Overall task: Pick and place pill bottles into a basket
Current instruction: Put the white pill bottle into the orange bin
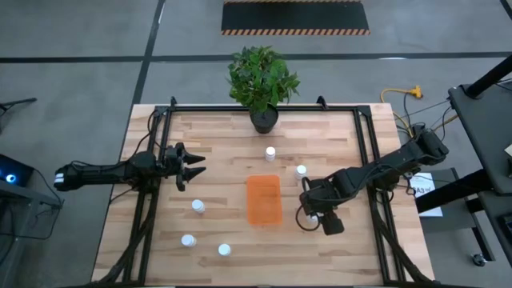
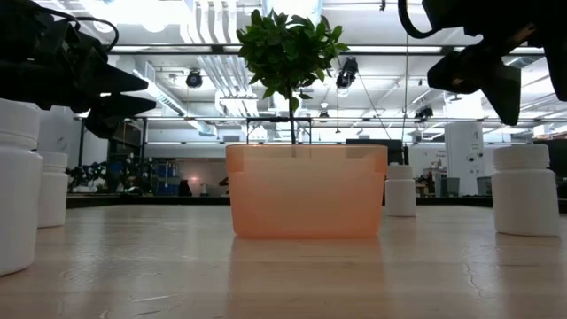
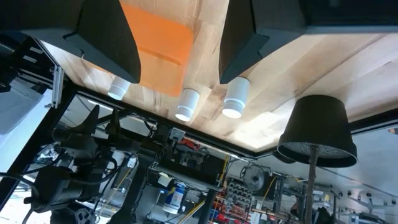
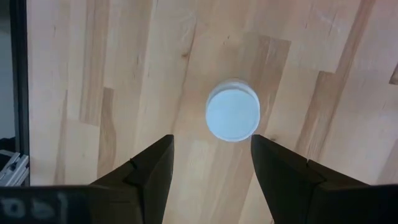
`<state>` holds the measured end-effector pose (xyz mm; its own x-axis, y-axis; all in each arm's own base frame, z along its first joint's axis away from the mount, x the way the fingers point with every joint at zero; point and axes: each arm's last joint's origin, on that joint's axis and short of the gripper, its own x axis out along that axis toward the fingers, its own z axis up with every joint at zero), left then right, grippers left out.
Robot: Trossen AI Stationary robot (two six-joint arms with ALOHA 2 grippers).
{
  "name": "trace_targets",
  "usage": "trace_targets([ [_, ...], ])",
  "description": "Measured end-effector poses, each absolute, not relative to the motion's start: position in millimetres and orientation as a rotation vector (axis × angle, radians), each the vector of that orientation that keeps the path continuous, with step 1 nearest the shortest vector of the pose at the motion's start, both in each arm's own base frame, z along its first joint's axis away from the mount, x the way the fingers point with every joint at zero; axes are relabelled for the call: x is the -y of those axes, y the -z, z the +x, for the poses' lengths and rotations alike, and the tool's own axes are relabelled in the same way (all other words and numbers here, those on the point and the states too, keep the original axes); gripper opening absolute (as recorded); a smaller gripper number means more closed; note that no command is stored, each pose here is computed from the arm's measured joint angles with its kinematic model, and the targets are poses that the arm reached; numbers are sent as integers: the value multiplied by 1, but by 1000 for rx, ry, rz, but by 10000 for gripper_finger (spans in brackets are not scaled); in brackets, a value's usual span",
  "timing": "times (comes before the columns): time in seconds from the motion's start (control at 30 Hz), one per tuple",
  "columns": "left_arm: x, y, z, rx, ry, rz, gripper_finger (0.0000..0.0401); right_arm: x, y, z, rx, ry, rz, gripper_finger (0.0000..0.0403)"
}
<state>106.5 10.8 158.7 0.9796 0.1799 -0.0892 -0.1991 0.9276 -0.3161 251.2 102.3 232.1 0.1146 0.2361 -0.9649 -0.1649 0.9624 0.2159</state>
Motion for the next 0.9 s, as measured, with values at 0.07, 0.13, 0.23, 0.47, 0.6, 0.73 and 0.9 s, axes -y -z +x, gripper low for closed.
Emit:
trace_targets([
  [0.07,-11,-159,107,-59,-194,-330,200,-102,-233,253,-1405,-295,68,204],
  [0.13,-11,-159,107,-59,-194,-330,200,-102,-233,256,-1383,-298,73,209],
  [0.23,-11,-159,107,-59,-194,-330,200,-102,-234,259,-1352,-301,82,230],
  [0.47,-11,-159,107,-59,-194,-330,200,-100,-232,260,-1339,-304,80,306],
  [0.6,-11,-159,107,-59,-195,-330,200,-99,-225,257,-1362,-299,74,340],
  [0.73,-11,-159,107,-59,-195,-330,200,-97,-218,254,-1380,-288,48,354],
  [0.9,-11,-159,107,-59,-194,-330,200,-96,-208,252,-1376,-287,41,349],
])
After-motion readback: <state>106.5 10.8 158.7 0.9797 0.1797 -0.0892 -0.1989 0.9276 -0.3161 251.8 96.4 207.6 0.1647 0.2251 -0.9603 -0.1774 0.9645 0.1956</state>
